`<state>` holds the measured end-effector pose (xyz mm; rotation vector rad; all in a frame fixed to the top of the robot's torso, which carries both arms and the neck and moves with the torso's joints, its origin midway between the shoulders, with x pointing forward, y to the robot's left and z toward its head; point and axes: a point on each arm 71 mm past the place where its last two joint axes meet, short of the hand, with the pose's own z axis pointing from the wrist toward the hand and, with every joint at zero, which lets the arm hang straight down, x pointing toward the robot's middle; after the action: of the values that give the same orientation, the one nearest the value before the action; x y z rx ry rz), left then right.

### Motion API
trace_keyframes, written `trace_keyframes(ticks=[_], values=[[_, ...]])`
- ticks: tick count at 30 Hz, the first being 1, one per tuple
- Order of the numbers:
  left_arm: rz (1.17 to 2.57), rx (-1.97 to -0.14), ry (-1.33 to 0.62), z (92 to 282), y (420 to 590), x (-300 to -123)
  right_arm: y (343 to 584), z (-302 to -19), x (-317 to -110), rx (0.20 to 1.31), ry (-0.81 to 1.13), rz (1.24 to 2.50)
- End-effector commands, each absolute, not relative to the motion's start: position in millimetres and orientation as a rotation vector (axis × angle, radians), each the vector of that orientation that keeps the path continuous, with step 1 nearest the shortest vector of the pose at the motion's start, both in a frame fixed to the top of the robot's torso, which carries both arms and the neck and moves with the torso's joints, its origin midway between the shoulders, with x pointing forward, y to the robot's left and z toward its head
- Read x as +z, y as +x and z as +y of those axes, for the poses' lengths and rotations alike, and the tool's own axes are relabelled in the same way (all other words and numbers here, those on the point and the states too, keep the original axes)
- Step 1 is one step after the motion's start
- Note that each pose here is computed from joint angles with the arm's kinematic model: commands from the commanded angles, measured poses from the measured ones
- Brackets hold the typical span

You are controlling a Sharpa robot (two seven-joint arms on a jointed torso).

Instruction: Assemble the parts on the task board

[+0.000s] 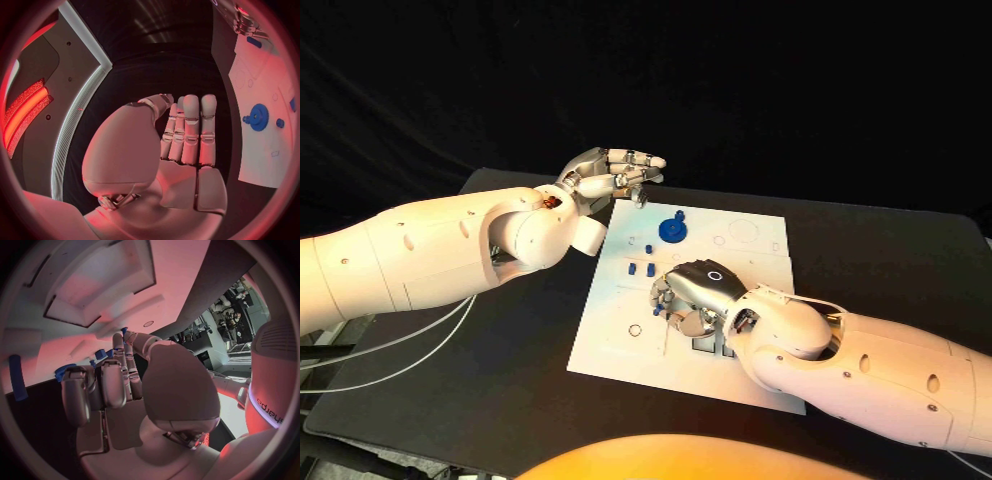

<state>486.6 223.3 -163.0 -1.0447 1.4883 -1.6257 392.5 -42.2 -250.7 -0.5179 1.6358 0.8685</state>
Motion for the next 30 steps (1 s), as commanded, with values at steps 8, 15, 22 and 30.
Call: trace_keyframes(ticks=[8, 15, 22, 30], values=[[1.49, -1.639, -1.045, 222.0, 486.2, -162.0, 391.7, -39.0, -256.6, 0.826, -0.583, 1.677], [1.491, -1.639, -1.045, 222.0, 486.2, -162.1, 389.7, -36.1, -256.8, 0.83, -0.6, 1.68], [1.491, -1.638, -1.045, 222.1, 486.3, -162.1, 389.6, -35.6, -257.3, 0.831, -0.602, 1.68], [1.492, -1.638, -1.046, 222.1, 486.2, -162.1, 392.2, -38.5, -254.4, 0.835, -0.559, 1.64]])
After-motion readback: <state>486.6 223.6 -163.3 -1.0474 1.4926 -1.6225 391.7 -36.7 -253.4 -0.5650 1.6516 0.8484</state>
